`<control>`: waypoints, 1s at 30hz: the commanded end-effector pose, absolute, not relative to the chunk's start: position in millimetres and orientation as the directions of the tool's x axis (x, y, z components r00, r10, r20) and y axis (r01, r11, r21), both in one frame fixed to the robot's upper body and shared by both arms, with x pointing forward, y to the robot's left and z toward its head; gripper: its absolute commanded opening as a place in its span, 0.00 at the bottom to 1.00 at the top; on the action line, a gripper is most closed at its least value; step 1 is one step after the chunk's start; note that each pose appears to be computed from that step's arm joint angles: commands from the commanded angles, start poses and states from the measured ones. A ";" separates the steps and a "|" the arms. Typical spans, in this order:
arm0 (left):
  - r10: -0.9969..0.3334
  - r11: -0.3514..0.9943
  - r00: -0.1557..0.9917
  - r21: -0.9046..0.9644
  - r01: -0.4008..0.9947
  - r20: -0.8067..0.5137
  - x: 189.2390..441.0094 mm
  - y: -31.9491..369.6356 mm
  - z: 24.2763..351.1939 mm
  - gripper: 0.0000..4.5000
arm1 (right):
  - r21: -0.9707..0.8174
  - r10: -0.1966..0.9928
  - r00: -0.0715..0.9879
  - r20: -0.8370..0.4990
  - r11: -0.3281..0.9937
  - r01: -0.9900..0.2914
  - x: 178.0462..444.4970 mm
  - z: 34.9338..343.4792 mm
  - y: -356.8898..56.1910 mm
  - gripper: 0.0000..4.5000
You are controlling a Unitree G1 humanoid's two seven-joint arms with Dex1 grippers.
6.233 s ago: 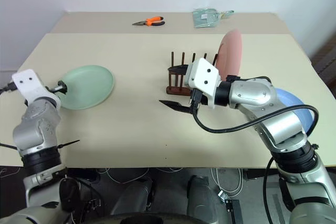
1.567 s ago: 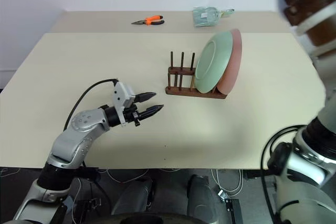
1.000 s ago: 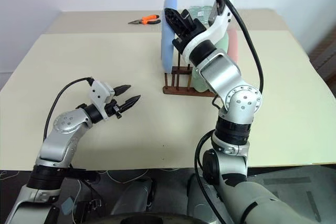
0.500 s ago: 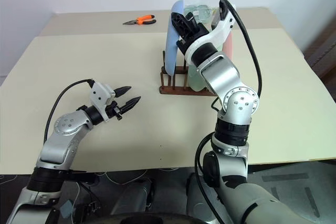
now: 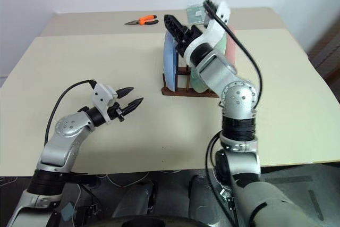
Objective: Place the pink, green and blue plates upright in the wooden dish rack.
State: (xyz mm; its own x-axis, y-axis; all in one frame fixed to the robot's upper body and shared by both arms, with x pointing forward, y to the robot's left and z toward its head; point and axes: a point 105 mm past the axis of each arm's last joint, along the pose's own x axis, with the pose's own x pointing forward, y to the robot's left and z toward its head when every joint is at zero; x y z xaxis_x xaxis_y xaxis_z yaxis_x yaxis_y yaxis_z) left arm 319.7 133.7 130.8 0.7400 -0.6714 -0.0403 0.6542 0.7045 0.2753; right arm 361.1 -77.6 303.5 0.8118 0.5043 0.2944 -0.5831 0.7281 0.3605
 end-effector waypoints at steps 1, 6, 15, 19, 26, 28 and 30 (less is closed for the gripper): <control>-0.696 0.684 0.718 0.301 0.664 -0.003 315.4 125.6 142.6 0.57 | 0.025 0.569 0.724 0.390 0.779 -0.627 333.3 334.6 -91.7 0.55; -0.750 0.634 0.661 0.280 0.721 -0.002 310.2 110.8 145.0 0.57 | -0.369 0.668 0.728 0.158 0.723 -0.583 305.2 306.5 -131.3 0.15; -0.922 0.369 0.383 0.172 0.913 -0.054 273.2 59.9 143.0 0.57 | -0.537 0.550 0.785 -0.284 0.588 -0.605 276.0 228.6 -180.5 0.00; -0.937 0.330 0.344 0.169 0.929 -0.058 267.2 53.2 144.9 0.57 | -0.559 0.505 0.803 -0.315 0.585 -0.587 281.2 217.1 -187.3 0.00; -0.935 0.336 0.350 0.167 0.927 -0.061 263.5 52.6 146.5 0.57 | -0.592 0.503 0.826 -0.256 0.593 -0.545 305.8 215.8 -179.3 0.00; -0.931 0.344 0.359 0.168 0.924 -0.065 263.3 54.2 145.7 0.57 | -0.596 0.537 0.811 -0.234 0.580 -0.556 308.3 217.8 -170.0 0.00; -0.927 0.354 0.370 0.169 0.920 -0.067 263.8 55.9 145.5 0.57 | -0.603 0.565 0.800 -0.204 0.571 -0.557 310.1 222.9 -162.3 0.00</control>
